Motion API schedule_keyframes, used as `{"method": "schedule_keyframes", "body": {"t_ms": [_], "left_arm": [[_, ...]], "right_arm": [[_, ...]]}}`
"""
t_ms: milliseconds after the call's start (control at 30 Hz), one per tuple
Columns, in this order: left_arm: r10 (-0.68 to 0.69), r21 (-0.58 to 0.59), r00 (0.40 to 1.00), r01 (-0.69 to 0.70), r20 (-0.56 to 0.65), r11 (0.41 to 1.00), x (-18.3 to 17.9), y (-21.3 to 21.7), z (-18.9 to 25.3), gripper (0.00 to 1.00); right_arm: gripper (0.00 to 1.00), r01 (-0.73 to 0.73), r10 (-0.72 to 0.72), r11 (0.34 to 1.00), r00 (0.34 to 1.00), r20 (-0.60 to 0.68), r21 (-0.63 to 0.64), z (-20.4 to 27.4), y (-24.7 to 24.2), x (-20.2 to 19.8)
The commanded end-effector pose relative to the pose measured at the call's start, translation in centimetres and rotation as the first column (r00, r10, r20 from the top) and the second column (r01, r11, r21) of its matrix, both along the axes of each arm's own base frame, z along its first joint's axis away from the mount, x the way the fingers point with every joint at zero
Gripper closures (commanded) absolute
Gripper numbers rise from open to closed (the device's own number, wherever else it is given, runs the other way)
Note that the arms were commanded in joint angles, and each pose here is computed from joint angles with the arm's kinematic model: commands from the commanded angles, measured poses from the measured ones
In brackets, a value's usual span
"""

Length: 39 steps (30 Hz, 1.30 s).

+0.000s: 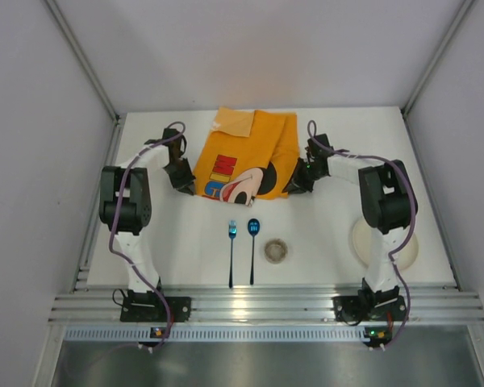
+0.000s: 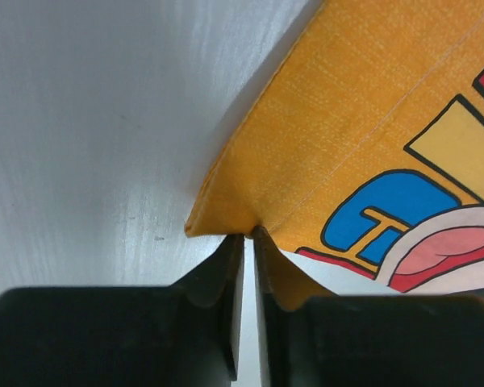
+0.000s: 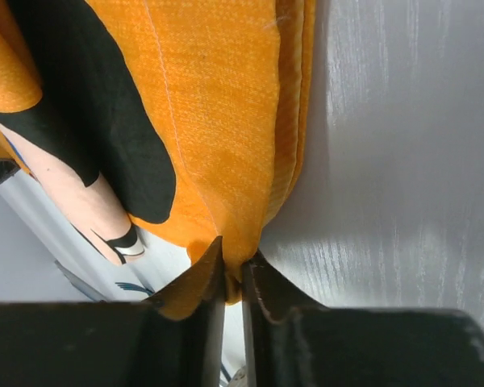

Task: Set the dinner table for one person

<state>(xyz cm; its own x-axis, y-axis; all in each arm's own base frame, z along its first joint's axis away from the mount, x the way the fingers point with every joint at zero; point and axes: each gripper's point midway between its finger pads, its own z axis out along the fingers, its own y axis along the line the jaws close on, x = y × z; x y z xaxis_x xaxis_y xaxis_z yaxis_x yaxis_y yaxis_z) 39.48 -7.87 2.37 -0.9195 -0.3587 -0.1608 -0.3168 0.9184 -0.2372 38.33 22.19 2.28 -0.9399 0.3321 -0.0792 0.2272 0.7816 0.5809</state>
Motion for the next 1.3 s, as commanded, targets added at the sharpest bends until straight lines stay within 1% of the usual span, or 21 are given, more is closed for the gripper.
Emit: {"method": "schedule_keyframes", "body": {"t_ms": [0,33,67,133,300,333,400,433,533,600,733,800,833,867,900,933,1033,1167,1200,1233,1267], "left_arm": [[-0.019,-0.043,0.999,0.021,0.031,0.999,1.3,-1.0,0.0,0.89],[-0.02,-0.045,0.999,0.021,0.035,0.999,1.4,-1.1,0.2,0.97],[-0.018,-0.046,0.999,0.02,0.041,0.999,1.7,-1.1,0.5,1.0],[-0.022,-0.057,0.998,0.026,0.054,0.998,2.2,-1.3,1.0,1.0],[-0.022,-0.058,0.994,0.028,0.104,0.998,3.5,-1.3,3.3,1.0],[-0.021,-0.058,0.993,0.028,0.118,0.998,3.8,-1.3,3.8,1.0],[-0.019,-0.054,0.989,0.028,0.146,0.998,4.5,-1.2,5.3,1.0],[-0.019,-0.054,0.983,0.029,0.182,0.998,5.3,-1.2,6.6,1.0],[-0.012,-0.051,0.974,0.024,0.226,0.998,6.2,-0.9,8.6,1.0],[-0.007,-0.057,0.959,0.024,0.283,0.998,7.3,-1.0,11.0,1.0],[0.011,-0.063,0.936,0.012,0.352,0.998,8.3,-0.7,14.7,1.0],[0.032,-0.044,0.905,-0.014,0.424,0.999,8.9,0.1,18.0,1.0],[0.056,-0.045,0.892,-0.04,0.448,0.998,9.0,0.7,19.4,1.0],[0.075,-0.047,0.882,-0.06,0.466,0.997,8.9,1.0,20.4,1.0],[0.098,-0.053,0.856,-0.082,0.507,0.995,8.5,1.6,22.6,1.0],[0.135,-0.054,0.844,-0.125,0.52,0.991,8.3,2.5,23.4,1.0],[0.192,-0.08,0.805,-0.179,0.562,0.981,6.5,3.6,26.1,1.0],[0.225,-0.121,0.757,-0.191,0.614,0.974,5.0,3.8,29.3,1.0],[0.23,-0.126,0.739,-0.195,0.633,0.973,4.8,3.9,30.2,1.0],[0.233,-0.13,0.716,-0.196,0.658,0.972,4.4,4.0,31.5,1.0],[0.254,-0.133,0.696,-0.223,0.672,0.966,4.3,5.2,32.4,1.0]], "right_arm": [[0.9,-0.007,0.007,0.998,1.0,-0.01,-0.064,-2.0,-0.2,-0.2],[0.93,-0.008,0.008,0.998,1.0,-0.003,-0.062,-1.8,-0.1,0.0],[0.97,-0.006,0.006,0.998,1.0,0.002,-0.065,-1.6,-0.3,0.2],[1.0,-0.006,0.007,0.998,1.0,0.019,-0.058,-1.0,-0.1,0.6],[1.0,0.016,-0.013,0.999,0.996,0.087,-0.031,1.9,-0.5,2.7],[1.0,0.019,-0.017,1.0,0.994,0.112,-0.018,3.0,-0.5,3.4],[1.0,0.039,-0.038,0.999,0.99,0.132,-0.006,4.3,-1.3,4.2],[1.0,0.044,-0.044,0.999,0.985,0.165,0.004,5.8,-1.4,5.0],[1.0,0.077,-0.081,0.997,0.972,0.219,0.026,8.7,-2.9,6.5],[1.0,0.101,-0.108,0.994,0.963,0.247,0.037,10.3,-4.1,7.3],[1.0,0.134,-0.151,0.988,0.931,0.332,0.073,15.3,-6.0,9.2],[1.0,0.166,-0.186,0.982,0.918,0.351,0.086,17.1,-7.6,9.9],[1.0,0.19,-0.217,0.976,0.895,0.389,0.107,19.4,-9.0,10.6],[1.0,0.206,-0.236,0.972,0.885,0.402,0.117,20.5,-9.7,10.9],[1.0,0.219,-0.252,0.968,0.875,0.413,0.126,21.5,-10.4,10.9],[1.0,0.224,-0.265,0.964,0.858,0.44,0.143,23.3,-11.0,11.1],[1.0,0.262,-0.322,0.946,0.804,0.499,0.189,27.9,-13.6,10.4],[1.0,0.302,-0.381,0.924,0.752,0.538,0.234,31.6,-16.2,8.8],[1.0,0.301,-0.387,0.922,0.744,0.545,0.243,32.3,-16.5,8.5],[1.0,0.31,-0.402,0.915,0.717,0.569,0.257,33.9,-17.2,8.0],[1.0,0.312,-0.41,0.912,0.706,0.577,0.265,34.6,-17.6,7.6]]}}
